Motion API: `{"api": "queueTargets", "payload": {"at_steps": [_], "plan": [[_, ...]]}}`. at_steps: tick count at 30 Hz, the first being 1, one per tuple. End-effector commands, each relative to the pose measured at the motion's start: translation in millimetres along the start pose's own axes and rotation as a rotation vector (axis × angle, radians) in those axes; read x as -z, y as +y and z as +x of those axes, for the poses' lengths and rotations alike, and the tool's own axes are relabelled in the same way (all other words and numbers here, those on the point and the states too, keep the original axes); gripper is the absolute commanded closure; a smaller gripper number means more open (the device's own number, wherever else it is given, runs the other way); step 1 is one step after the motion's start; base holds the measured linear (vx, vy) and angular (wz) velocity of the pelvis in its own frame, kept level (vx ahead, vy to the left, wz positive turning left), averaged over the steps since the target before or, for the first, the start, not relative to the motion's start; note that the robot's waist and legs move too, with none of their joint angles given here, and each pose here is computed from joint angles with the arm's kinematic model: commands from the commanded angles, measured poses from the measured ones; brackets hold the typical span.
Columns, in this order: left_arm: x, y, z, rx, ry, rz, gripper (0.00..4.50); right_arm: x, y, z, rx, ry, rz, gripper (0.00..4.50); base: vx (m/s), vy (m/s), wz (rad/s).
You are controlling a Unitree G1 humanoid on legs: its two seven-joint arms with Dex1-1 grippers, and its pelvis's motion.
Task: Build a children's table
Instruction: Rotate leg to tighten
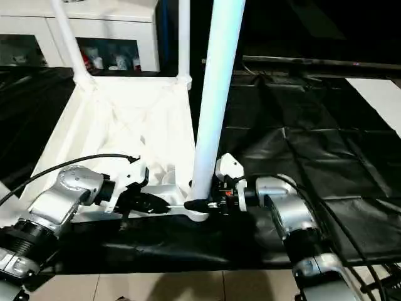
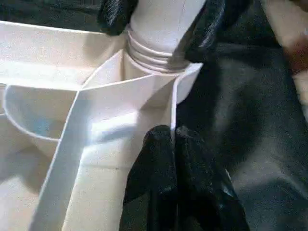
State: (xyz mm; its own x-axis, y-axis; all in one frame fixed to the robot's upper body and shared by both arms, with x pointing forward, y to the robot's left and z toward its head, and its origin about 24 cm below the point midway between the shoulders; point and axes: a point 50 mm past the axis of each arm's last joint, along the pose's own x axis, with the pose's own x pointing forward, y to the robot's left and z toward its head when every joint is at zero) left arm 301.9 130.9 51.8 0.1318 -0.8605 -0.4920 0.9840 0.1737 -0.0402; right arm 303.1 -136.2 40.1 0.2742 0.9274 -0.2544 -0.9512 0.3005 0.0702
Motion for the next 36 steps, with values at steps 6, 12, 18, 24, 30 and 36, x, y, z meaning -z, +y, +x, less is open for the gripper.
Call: {"api": "queueTargets", "payload": {"at_steps": [6,12,18,24,30,36], "plan": [[-27.1,16.6,35.1,-0.225,-0.073,-0.038,4.50,23.0,-9.2,28.6,0.487,-0.002,0.147,2.07,0.000,0.000,0.00],[-46.9,14.1,70.3,-0.284,-0.132,-0.068,4.50,15.7,-0.1,67.3,0.559,-0.046,0.225,2.09,0.000,0.000,0.00],[-47.2,11.9,69.6,-0.228,-0.118,-0.032,4.50,4.0,7.0,75.1,0.400,-0.087,0.190,1.38,0.000,0.000,0.00],[-36.4,14.2,51.6,-0.184,-0.080,0.000,4.50,0.3,2.3,53.3,0.246,-0.071,0.117,1.14,0.000,0.000,0.00],[-24.9,5.1,28.7,-0.024,-0.060,0.049,4.50,0.2,0.2,18.1,0.051,-0.023,0.050,1.14,0.000,0.000,0.00],[-11.7,-6.0,5.4,0.099,-0.025,0.079,4.50,-1.4,-5.8,-12.9,-0.047,0.063,0.013,1.14,0.000,0.000,0.00]]}}
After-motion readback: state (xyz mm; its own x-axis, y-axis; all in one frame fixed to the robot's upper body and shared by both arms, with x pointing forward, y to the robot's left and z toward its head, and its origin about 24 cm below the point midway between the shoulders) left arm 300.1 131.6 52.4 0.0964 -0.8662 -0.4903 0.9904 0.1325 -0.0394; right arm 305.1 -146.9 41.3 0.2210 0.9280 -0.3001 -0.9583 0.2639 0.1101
